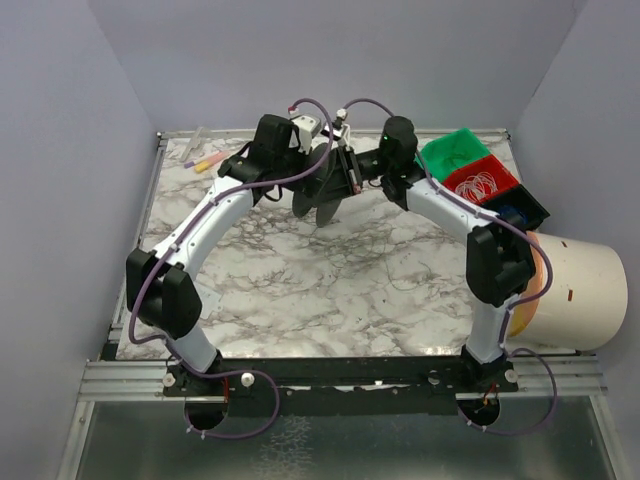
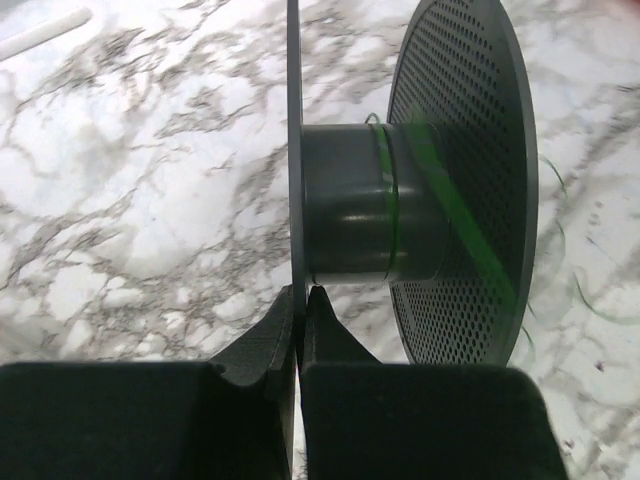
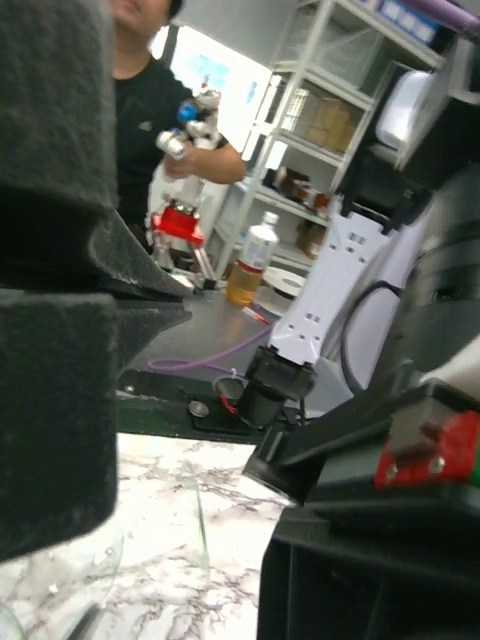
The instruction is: Wrap the cables
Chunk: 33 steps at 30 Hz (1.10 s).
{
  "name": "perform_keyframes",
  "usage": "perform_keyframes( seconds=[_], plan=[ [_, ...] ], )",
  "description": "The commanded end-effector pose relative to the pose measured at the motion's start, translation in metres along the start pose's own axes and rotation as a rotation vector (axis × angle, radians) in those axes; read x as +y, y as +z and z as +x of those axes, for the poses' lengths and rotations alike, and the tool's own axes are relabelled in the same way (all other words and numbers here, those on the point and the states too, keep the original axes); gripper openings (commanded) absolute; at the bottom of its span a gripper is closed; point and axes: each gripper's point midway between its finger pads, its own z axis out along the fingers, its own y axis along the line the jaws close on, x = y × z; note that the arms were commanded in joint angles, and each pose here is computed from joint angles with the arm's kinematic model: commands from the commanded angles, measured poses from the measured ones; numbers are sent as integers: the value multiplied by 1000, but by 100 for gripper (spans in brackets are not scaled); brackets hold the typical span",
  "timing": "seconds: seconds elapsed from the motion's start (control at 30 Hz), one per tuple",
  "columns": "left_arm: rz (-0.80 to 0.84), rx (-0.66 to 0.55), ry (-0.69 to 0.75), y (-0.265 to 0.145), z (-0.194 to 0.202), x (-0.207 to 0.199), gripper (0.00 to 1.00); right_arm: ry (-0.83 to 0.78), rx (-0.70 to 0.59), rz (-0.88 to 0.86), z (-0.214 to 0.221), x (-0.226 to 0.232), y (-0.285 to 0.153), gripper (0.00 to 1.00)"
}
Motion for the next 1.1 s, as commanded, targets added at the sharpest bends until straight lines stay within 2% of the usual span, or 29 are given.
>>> perform_keyframes(
  seconds=[0.0, 0.2, 0.33, 0.37, 0.47, 0.57, 0.63, 0.7, 0.83, 1.07],
  plan=[
    [-104, -99, -116, 0, -36, 20, 0, -70, 7, 207, 5, -32, 4, 1],
    [-6, -219, -233, -21, -75, 23, 0, -164, -37, 396, 24, -63, -5, 1],
    [27, -276, -229, -35, -98, 22, 0, -419, 17, 500, 38, -81, -22, 1],
    [27, -290, -226, -39, -104, 22, 0, -505, 36, 546, 40, -88, -29, 5],
    [26, -326, -222, -52, -118, 25, 0, -696, 103, 680, 48, -109, -50, 28],
    [45, -349, -219, -62, -126, 23, 0, -766, 131, 770, 49, -123, -63, 47],
    [67, -360, -222, -66, -131, 20, 0, -805, 119, 798, 48, -128, -67, 66],
    [98, -370, -225, -71, -136, 16, 0, -808, 103, 832, 45, -134, -71, 76],
    [135, -410, -236, -83, -148, 13, 0, -773, 136, 837, 55, -148, -72, 80],
    [169, -431, -257, -91, -155, 14, 0, -858, 191, 791, 80, -165, -63, 81]
  ],
)
